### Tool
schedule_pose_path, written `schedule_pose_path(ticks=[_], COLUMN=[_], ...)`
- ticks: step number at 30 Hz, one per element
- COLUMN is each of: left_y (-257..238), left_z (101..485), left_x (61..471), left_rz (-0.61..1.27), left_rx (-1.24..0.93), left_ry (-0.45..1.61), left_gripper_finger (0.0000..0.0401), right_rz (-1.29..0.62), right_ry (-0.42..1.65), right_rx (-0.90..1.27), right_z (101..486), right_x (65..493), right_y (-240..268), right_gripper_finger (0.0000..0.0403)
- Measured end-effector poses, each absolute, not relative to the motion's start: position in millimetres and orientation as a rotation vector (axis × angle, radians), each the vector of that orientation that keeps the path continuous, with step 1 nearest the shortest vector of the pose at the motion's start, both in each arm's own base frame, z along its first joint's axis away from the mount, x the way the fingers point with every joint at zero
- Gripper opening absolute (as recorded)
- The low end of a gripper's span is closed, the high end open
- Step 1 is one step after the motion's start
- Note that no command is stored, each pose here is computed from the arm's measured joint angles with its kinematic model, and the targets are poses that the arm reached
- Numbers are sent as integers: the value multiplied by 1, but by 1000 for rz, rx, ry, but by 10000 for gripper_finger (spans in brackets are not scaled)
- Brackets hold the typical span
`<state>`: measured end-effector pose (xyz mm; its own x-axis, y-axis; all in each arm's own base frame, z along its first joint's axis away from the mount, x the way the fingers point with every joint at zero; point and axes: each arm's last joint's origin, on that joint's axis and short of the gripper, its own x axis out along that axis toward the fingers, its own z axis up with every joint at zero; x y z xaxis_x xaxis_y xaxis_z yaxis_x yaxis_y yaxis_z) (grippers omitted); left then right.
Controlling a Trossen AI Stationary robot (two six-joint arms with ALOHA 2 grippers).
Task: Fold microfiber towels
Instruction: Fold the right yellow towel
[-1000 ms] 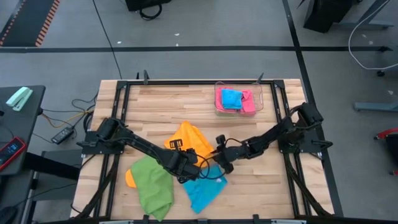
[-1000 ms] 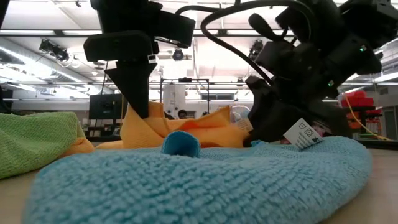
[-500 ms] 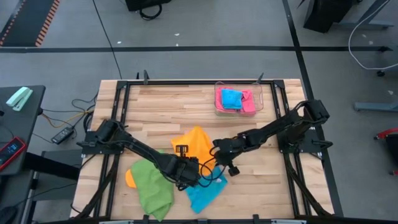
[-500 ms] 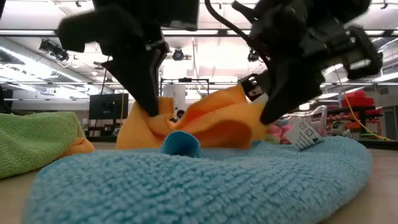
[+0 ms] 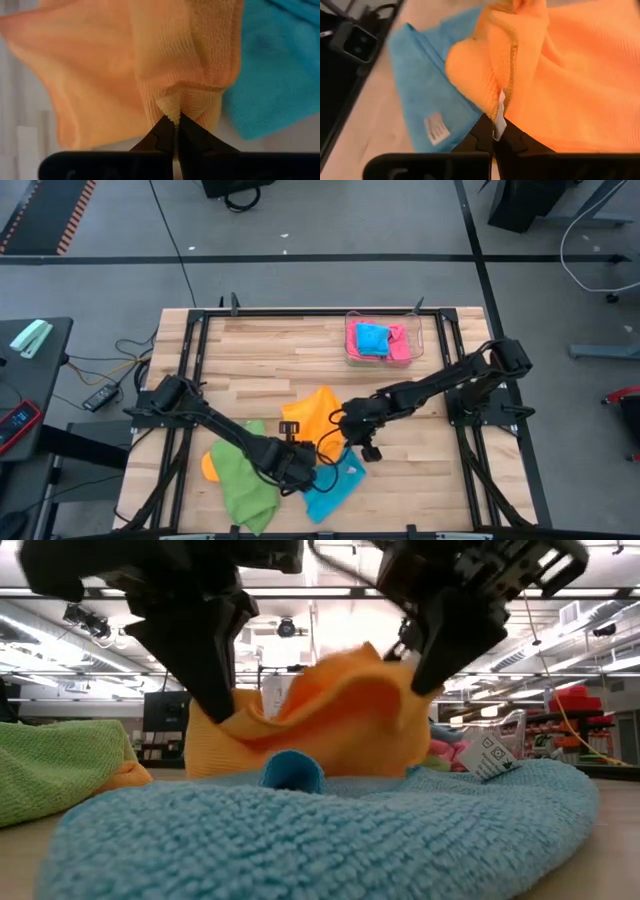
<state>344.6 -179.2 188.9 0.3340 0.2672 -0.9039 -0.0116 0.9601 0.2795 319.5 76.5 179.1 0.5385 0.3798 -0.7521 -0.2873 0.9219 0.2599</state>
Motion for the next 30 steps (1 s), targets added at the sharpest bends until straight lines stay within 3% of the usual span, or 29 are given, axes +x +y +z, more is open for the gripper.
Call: schedule_pose_path(ticks=[6, 14, 30], left_y=[-173, -160, -153], left_z=[189, 189, 176], left_x=[347, 350, 348], left_rz=[252, 332, 470], left_rx=[252, 171, 76], left_ry=[1197, 1213, 1269], left_gripper_finger=[33, 13, 33], right_rz=[377, 308, 264], right_ry=[1003, 1022, 971], right_rx=[154, 189, 220], right_z=[157, 148, 159], right_x=[315, 310, 320], right_y=[75, 68, 66], right_gripper_finger=[9, 8, 19])
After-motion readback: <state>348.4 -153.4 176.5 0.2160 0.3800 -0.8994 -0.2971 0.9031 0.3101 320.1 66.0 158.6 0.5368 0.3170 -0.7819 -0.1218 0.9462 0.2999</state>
